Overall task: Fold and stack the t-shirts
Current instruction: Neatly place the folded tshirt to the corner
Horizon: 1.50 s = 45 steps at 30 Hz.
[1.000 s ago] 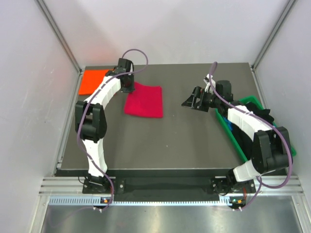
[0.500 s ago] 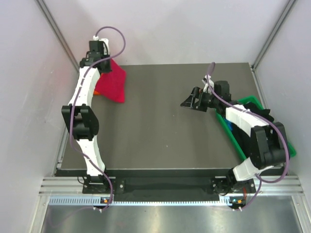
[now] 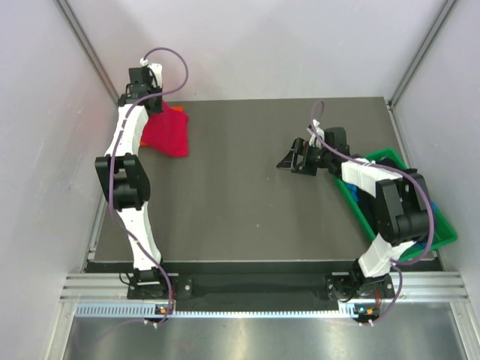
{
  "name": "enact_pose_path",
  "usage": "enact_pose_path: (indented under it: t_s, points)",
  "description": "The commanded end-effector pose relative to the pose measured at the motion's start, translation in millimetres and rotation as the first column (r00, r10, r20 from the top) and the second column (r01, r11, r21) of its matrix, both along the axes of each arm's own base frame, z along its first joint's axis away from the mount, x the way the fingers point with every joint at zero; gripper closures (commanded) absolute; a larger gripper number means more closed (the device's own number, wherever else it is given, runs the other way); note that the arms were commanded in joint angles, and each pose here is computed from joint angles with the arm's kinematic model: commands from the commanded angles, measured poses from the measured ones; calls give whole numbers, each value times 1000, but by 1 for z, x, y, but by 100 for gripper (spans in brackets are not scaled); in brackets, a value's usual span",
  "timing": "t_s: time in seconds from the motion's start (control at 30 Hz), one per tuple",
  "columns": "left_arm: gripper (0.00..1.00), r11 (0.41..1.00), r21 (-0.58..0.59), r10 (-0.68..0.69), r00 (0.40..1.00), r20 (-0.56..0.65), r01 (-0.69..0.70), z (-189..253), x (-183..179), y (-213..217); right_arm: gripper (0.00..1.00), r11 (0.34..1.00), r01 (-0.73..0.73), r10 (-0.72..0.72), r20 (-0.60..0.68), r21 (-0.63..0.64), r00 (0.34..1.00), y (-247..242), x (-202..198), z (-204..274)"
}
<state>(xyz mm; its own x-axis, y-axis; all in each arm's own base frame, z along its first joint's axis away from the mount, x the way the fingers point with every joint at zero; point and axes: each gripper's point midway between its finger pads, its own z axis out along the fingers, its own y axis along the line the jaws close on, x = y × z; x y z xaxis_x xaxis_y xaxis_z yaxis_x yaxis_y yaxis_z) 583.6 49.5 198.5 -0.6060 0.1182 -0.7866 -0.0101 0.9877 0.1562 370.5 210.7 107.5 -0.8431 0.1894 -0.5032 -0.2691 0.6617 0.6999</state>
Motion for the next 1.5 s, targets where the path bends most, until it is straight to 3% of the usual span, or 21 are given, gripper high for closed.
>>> enact_pose_path:
  t_s: [0.0,0.63,0.9,1.47]
  points:
    - [100,997,33,-71,977,203,65,59,28,-5,11,999,-30,29,99,12,995,7,15,20]
    - [100,998,-30,55,957,285,-48,49,61,5,11,1000,-27,28,98,-13,995,2,19,16]
    - [100,985,5,165,942,291,-174,53,56,33,10,1000,-24,25,87,-16,996,2,21,10]
    - [100,962,-28,268,917,296,-273,46,53,60,9,999,-30,32,92,-18,995,2,21,9]
